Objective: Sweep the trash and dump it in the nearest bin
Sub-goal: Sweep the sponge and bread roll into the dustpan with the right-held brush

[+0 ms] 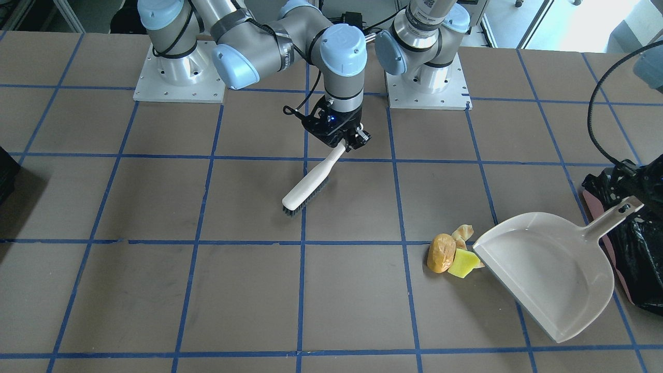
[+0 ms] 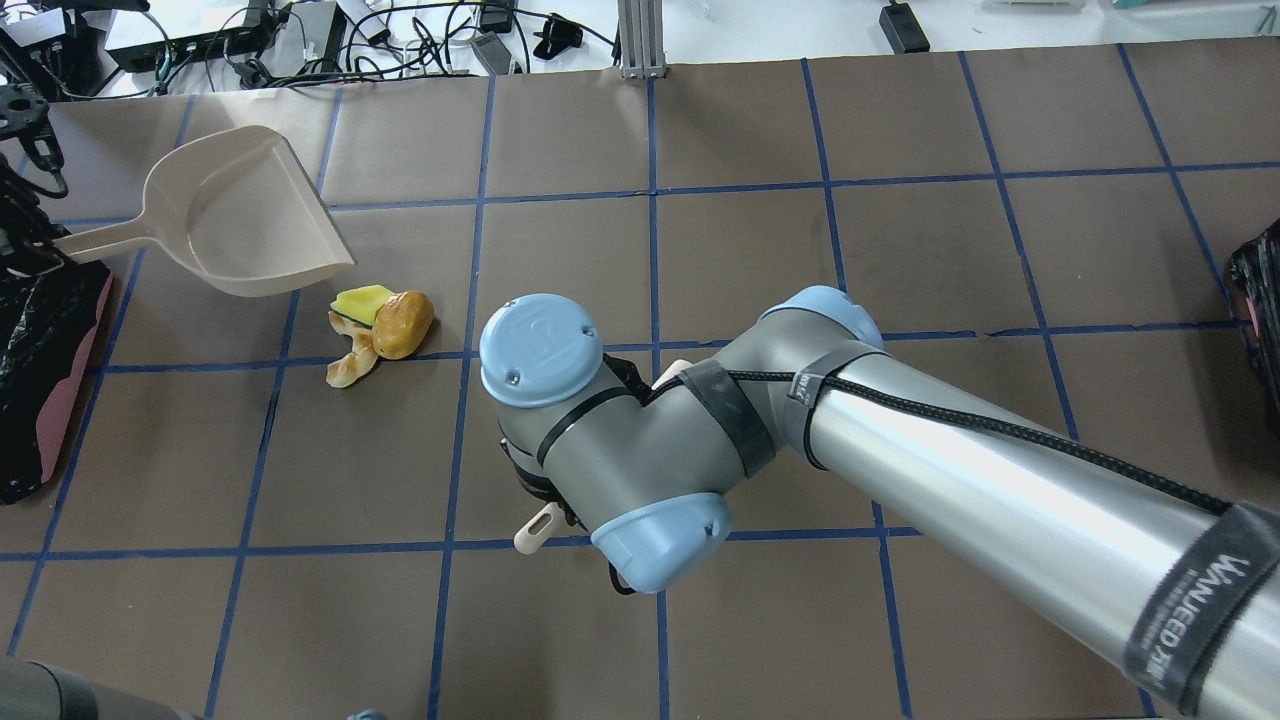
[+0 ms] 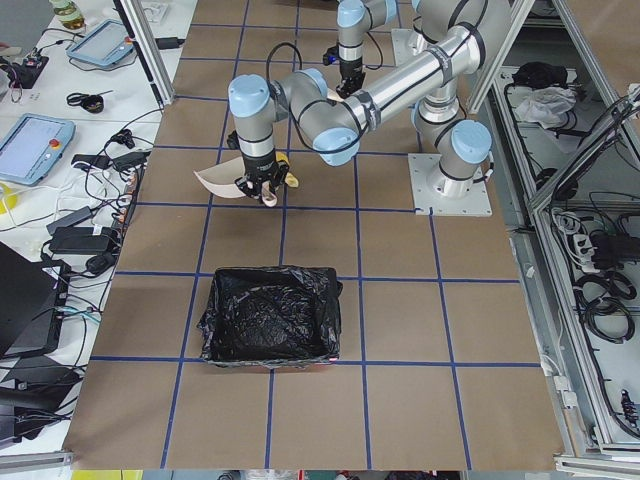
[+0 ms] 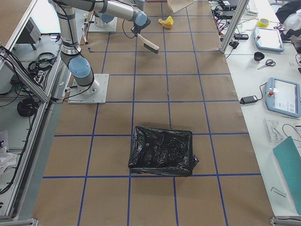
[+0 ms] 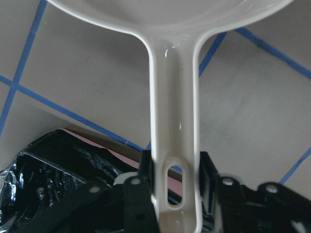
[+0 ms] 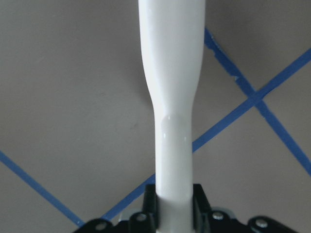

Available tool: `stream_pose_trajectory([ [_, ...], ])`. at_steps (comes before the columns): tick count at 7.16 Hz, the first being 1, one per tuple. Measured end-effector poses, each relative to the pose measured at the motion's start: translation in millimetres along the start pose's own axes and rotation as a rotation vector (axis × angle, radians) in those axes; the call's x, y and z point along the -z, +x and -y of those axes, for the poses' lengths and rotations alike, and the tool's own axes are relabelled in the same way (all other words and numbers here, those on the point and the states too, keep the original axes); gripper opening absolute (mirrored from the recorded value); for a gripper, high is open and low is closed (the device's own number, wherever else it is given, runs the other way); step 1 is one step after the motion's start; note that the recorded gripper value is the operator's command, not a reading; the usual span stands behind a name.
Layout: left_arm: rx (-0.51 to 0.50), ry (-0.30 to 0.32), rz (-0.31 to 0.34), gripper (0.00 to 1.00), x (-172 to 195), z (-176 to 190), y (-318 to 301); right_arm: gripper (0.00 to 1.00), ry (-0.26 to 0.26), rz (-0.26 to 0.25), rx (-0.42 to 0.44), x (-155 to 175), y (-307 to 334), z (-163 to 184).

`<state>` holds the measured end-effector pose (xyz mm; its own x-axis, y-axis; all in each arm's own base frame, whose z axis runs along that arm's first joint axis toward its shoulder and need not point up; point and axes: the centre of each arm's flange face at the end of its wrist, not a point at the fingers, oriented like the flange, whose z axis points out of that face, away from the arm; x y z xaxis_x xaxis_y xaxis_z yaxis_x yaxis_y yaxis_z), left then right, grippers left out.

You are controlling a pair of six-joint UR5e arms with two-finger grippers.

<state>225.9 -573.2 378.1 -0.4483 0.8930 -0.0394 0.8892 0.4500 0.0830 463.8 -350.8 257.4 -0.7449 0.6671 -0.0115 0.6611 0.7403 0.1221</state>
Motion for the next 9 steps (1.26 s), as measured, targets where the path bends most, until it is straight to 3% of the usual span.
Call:
stream_pose_trajectory([
  [2,-0.296,-0.025,0.051,0.0,-29,-19,-8,0.0,-0.003,-0.008,-0.047,1,-55,-27],
  [4,-0.449,-0.042,0.081,0.0,-61,-22,-16,0.0,-0.011,0.007,-0.092,-8,-111,-59],
  [9,-0.444,-0.021,0.044,0.0,-121,-21,-35,0.0,-0.084,0.069,-0.148,-21,-182,-92],
])
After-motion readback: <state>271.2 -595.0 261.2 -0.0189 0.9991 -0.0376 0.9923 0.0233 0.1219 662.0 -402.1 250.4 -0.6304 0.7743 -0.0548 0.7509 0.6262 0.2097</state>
